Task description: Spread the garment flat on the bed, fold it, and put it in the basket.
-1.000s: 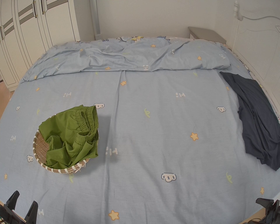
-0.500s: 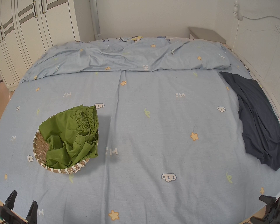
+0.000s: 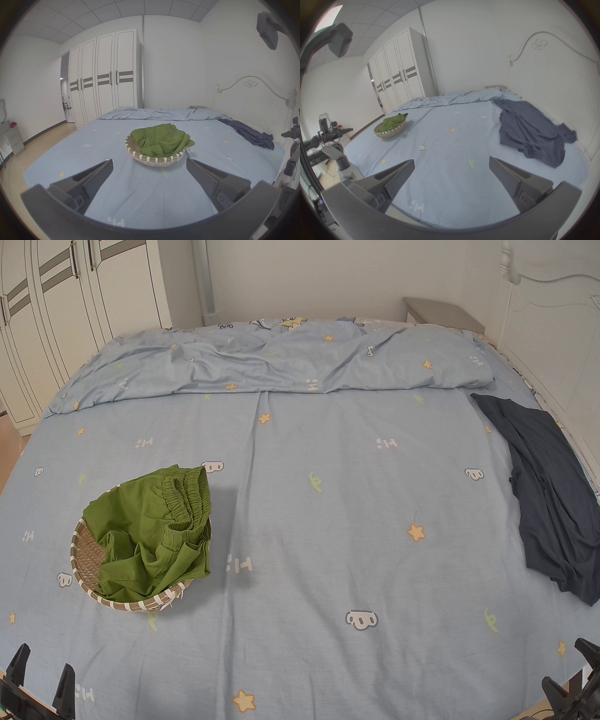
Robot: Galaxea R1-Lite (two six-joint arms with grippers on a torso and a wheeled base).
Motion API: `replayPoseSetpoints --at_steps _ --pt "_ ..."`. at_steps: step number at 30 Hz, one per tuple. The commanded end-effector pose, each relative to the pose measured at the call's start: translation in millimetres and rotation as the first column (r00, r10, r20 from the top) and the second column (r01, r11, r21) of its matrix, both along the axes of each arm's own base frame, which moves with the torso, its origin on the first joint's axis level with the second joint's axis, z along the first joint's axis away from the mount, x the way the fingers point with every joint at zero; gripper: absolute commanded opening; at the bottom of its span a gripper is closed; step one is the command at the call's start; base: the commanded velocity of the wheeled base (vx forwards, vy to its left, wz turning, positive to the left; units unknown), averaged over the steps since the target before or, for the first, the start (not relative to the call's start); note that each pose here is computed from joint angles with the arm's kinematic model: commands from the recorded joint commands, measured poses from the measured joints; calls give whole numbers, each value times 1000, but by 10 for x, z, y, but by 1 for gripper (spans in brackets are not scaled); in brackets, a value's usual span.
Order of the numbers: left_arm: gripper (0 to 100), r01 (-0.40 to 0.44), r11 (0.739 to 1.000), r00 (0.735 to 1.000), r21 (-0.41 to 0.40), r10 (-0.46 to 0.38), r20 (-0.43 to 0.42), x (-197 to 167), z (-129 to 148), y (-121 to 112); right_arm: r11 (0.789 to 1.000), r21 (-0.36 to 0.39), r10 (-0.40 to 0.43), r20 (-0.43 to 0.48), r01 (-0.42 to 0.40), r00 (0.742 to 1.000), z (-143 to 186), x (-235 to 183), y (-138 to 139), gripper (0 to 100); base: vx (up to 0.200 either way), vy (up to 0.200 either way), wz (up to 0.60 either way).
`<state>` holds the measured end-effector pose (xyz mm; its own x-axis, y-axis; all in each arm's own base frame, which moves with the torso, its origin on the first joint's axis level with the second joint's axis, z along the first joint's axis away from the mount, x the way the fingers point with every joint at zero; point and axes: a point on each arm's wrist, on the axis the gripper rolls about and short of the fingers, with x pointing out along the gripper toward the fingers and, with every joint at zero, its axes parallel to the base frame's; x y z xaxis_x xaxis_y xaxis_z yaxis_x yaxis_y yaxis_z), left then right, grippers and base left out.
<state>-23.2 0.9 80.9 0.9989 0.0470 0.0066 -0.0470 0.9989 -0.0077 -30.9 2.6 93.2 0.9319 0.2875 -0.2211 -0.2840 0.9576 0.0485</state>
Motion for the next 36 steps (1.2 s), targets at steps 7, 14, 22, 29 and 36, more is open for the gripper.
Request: replayPoseSetpoints --at_steps 7,14,22,29,36 --pt "100 27 1000 1000 0 -27 -11 9 -46 -5 979 -36 -188 223 201 957 -132 57 -4 100 0 0 0" --pt "100 27 1000 1000 0 -27 -11 9 -46 -5 952 21 -303 225 307 926 -168 87 -29 100 0 0 0" --pt "100 27 1000 1000 0 -27 -11 9 -46 -5 952 24 -302 227 305 926 -168 85 -28 100 0 0 0" --pt "100 27 1000 1000 0 -27 -11 9 -46 -5 952 24 -302 227 305 926 -168 85 -28 100 0 0 0" --pt "100 27 1000 1000 0 -27 -11 9 -46 -5 952 24 -302 227 305 926 -168 85 -28 100 0 0 0"
